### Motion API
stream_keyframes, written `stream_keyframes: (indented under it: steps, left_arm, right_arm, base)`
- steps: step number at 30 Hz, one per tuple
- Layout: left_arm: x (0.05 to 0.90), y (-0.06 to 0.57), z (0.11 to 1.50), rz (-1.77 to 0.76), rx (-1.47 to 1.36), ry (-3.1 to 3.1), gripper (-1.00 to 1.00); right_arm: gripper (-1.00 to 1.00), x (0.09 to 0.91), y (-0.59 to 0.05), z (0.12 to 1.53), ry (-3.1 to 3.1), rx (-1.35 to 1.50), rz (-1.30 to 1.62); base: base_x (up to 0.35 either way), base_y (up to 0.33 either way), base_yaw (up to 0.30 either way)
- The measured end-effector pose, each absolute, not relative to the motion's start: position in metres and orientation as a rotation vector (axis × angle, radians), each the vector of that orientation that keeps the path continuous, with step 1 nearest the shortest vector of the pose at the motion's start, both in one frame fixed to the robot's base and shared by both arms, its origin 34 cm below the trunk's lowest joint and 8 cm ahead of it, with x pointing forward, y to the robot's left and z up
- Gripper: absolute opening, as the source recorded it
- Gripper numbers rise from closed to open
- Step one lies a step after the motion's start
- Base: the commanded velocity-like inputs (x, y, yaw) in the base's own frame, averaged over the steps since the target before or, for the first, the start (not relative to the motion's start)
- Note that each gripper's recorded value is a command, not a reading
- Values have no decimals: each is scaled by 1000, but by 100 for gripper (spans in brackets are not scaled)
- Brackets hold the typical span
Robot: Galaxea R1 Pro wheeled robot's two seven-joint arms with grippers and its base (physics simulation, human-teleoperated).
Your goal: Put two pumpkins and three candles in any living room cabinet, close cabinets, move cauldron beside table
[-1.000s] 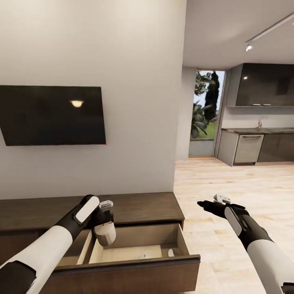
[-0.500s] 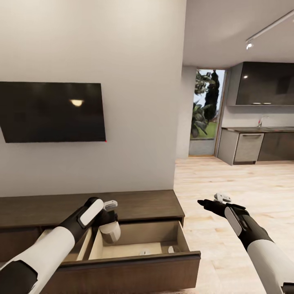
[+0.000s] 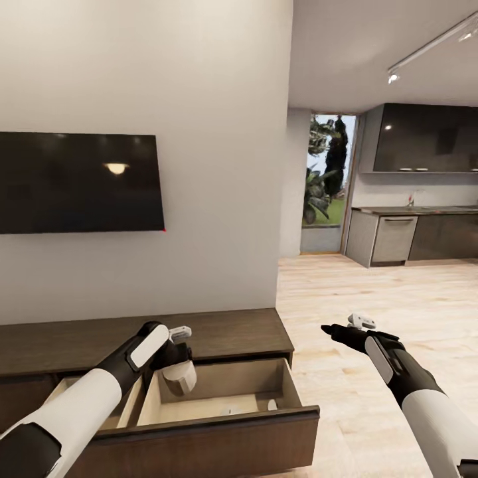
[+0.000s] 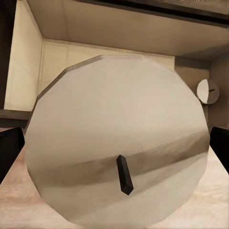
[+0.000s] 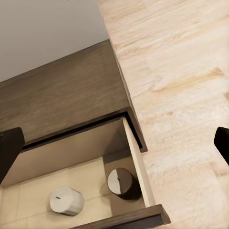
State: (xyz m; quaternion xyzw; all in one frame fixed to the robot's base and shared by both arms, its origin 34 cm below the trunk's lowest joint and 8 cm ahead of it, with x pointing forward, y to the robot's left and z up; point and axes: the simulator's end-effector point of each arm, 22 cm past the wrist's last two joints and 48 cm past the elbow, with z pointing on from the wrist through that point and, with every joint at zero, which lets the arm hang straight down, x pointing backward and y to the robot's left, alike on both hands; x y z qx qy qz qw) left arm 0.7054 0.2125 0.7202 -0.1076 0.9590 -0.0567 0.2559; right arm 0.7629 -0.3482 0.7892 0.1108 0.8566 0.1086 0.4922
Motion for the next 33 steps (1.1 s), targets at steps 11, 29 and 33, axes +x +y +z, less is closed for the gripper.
stream_keyframes:
  steps: [11,29,33]
  left_arm:
    - [705,217,715,-142,-315,2605,-100]
    - [702,218,697,-142,-316,2605,-100]
    - [701,218,689,-142,-316,2605,-100]
  right_arm:
    - [100,763,-348,789,2078,268,262]
    - [100,761,-349,773,2067,267,257]
    - [100,760,-349,765,2067,267,257]
  base:
    - [206,0,-1]
    - [6,0,0]
    - [0,0,0]
